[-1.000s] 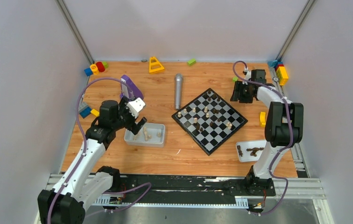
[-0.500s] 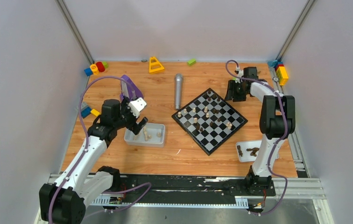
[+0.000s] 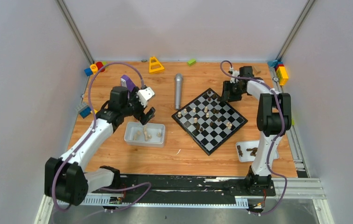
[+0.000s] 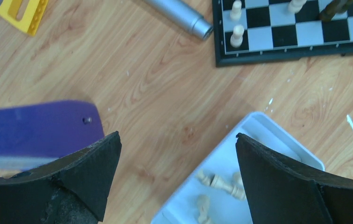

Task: Set up the chess pieces on the board
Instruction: Move the chessboard to the center of the board.

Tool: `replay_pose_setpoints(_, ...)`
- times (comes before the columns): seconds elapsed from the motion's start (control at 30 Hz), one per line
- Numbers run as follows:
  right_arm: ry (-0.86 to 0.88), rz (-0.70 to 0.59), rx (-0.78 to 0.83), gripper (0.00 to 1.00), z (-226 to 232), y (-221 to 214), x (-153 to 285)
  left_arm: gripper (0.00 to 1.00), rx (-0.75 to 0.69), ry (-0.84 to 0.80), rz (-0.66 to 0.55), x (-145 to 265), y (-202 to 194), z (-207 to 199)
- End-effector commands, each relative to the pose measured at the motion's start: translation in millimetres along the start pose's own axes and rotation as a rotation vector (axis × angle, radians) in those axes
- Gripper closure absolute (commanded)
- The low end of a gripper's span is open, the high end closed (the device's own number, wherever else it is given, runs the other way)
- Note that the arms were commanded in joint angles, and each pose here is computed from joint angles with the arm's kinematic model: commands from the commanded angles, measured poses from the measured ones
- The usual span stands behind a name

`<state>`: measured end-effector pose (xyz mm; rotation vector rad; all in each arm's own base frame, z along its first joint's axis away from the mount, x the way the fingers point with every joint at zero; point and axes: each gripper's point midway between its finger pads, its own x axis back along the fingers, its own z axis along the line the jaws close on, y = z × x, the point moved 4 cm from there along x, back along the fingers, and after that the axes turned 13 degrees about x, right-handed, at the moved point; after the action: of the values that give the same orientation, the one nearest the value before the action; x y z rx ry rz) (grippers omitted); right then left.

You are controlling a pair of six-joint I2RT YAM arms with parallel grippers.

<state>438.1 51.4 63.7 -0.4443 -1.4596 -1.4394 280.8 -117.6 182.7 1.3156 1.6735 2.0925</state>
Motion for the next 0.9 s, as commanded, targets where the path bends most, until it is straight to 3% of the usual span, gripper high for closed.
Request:
replay_pose_setpoints(0.0,0.093,0.017,0.134,0.50,33,12,-19,0.00,0.065,-0.084,-0.073,-26,44,2)
replay_pose_setpoints(0.2,0.198,0.023,0.239,0.52,59,26,-36,0.01,0.228,-0.103,0.025,-66,45,15)
replay_pose_setpoints(0.4,0.311,0.031,0.380,0.52,89,34,-50,0.05,0.277,-0.045,0.157,-83,21,28)
replay_pose_setpoints(0.7,0.413,0.089,0.585,0.53,135,17,-66,0.11,0.196,-0.022,0.344,-55,-19,22)
replay_pose_setpoints(0.87,0.451,0.118,0.678,0.53,157,6,-71,0.11,0.186,0.022,0.382,-32,-28,25)
